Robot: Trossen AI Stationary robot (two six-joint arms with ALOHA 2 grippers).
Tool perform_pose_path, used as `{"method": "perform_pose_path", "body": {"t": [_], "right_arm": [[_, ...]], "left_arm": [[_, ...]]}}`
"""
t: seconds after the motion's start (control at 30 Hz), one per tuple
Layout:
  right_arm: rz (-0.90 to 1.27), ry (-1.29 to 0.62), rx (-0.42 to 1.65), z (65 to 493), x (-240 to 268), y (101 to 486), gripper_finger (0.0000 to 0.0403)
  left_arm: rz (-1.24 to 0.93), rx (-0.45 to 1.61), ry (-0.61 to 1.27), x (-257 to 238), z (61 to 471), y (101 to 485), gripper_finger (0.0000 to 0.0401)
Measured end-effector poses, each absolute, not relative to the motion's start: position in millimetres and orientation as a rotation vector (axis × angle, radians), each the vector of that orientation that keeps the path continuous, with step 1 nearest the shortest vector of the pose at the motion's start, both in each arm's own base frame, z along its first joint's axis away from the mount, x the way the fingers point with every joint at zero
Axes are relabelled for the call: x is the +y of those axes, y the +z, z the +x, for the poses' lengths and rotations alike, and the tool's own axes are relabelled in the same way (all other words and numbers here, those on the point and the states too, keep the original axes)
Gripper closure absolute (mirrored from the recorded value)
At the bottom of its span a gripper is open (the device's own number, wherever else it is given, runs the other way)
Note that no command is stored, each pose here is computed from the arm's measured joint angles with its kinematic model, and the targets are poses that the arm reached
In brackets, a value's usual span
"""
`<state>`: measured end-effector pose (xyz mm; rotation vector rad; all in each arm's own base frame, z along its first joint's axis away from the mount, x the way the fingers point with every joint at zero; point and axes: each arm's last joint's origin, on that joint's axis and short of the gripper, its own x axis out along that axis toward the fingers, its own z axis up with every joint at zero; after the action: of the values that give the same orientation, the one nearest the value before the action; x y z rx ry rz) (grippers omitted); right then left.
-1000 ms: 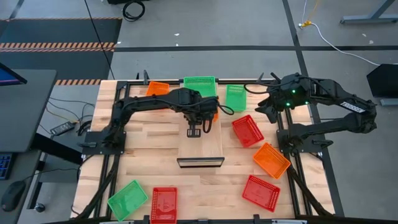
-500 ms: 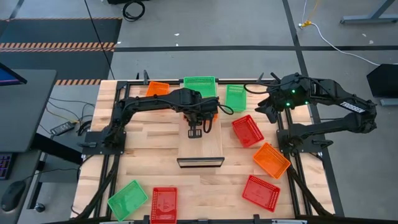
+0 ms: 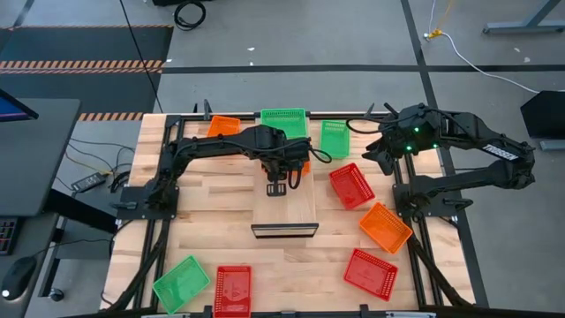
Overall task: Stack baskets on shelf by color
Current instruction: Put the bottom left orange bin on the shelf
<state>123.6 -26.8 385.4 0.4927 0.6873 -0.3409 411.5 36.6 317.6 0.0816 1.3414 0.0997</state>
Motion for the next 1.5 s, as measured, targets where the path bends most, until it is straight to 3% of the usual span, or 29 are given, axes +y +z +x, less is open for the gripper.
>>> {"method": "perform_pose_path", "body": {"t": [0.3, 0.8, 1.27, 1.5], "right_arm": [[0.493, -0.341, 0.687, 123.6, -26.8, 385.4, 0.0239], [0.495, -0.342, 0.686, 123.6, -26.8, 385.5, 0.0239], [0.495, -0.342, 0.686, 123.6, -26.8, 385.5, 0.0239], [0.495, -0.342, 0.686, 123.6, -26.8, 385.4, 0.0239]], "left_arm": [[0.021, 1.335, 0.147, 36.8, 411.4, 317.8, 0.0311], [-0.11, 1.331, 0.175, 34.8, 411.2, 317.7, 0.036], [-0.028, 1.34, 0.107, 34.3, 410.8, 317.7, 0.0357], [0.007, 1.353, 0.082, 35.1, 409.5, 317.8, 0.0383]]}}
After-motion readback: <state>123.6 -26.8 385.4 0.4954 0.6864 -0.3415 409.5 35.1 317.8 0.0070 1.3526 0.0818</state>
